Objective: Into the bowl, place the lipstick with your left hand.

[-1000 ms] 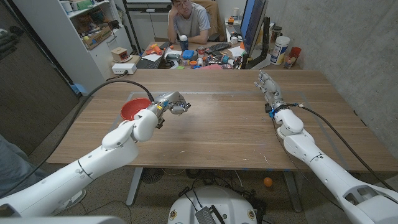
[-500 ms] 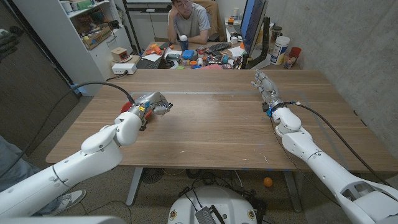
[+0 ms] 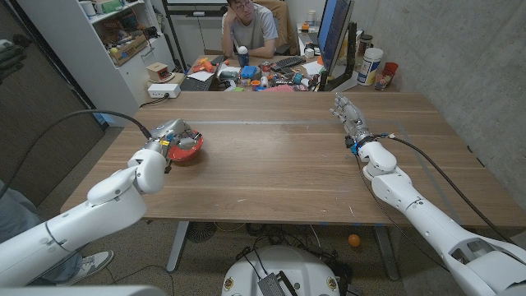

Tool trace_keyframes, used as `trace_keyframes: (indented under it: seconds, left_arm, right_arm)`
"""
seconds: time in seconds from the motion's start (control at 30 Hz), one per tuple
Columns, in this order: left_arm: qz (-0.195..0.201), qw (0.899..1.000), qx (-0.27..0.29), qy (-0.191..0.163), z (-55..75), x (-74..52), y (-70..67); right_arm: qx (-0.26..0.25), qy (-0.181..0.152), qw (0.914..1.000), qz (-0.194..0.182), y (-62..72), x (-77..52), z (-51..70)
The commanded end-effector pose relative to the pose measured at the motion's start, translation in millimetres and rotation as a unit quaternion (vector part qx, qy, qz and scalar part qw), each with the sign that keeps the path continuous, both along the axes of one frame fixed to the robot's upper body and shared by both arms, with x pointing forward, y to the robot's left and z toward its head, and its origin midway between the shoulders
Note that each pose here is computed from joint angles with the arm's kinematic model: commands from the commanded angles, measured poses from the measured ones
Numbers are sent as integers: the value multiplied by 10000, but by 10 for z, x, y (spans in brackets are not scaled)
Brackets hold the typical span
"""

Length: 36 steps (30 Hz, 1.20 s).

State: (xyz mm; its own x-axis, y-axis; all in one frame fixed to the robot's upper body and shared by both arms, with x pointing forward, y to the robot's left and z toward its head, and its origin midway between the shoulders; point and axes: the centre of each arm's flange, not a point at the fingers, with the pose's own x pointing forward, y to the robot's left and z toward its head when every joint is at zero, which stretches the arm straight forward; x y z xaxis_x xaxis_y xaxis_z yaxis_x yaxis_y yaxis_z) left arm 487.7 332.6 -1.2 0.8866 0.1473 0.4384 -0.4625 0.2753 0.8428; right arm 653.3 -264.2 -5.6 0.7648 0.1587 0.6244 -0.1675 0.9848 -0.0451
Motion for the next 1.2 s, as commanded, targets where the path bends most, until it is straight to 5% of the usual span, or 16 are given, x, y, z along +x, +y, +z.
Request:
trace_keyframes:
  seconds: [0.03, 0.3, 0.53, 1.2]
  left_arm:
    - [744, 9966, -325, -162, -13, -72, 457]
    - [1127, 9918, -534, -295, 48, -18, 719]
    - [1219, 9895, -686, -353, 62, 182, 840]
    - [793, 9967, -188, -32, 54, 657, 459]
  right_arm:
    - [-84, 63, 9999, 69, 85, 39, -16]
    - [-91, 128, 9998, 84, 108, 54, -65]
    - [-38, 142, 9999, 48, 70, 46, -104]
    - [109, 173, 9998, -32, -53, 61, -163]
